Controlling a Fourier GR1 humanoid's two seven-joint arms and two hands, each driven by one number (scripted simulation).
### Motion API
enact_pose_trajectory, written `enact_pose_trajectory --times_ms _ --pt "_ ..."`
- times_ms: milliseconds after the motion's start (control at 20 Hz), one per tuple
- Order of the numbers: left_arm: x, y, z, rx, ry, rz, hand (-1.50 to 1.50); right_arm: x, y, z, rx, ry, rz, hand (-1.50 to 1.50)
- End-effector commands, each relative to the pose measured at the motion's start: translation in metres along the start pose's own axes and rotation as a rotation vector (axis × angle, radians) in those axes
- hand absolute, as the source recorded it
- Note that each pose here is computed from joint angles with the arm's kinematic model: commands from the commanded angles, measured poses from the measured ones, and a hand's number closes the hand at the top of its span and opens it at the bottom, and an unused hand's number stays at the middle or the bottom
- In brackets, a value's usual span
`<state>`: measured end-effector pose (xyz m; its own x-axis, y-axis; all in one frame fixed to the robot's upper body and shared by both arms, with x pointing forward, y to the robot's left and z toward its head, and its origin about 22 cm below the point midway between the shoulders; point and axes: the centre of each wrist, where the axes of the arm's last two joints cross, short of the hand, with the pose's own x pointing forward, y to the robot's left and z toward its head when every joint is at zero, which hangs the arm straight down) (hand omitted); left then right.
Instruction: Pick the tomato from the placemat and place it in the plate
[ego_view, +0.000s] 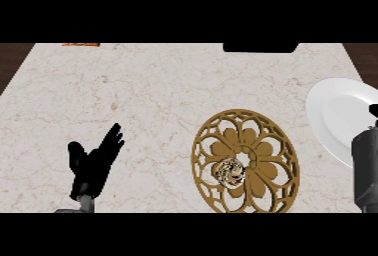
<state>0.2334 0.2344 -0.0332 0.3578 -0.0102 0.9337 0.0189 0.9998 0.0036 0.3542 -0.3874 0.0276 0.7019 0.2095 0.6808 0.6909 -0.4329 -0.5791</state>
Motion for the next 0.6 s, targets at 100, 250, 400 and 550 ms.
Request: enact_pose_trajectory --times_ms 100,250,400,550 --pt "-0.004 0.0 0.002 0.007 0.009 -0.006 0.0 -0.023 0.018 -0.006 0.223 0.224 0.17 -1.5" --pt "0.0 0.008 0.002 0.001 0.011 0.007 0.0 -0.037 0.023 -0.016 0.277 0.232 0.131 -1.5" --pt "0.008 -0.009 -0.009 0.001 0.012 0.002 0.0 -0.039 0.023 -0.024 0.286 0.183 0.051 -1.5" --pt "0.002 0.0 -0.014 0.028 0.009 0.006 0.0 -0.041 0.02 -0.014 0.27 0.151 -0.074 -1.5"
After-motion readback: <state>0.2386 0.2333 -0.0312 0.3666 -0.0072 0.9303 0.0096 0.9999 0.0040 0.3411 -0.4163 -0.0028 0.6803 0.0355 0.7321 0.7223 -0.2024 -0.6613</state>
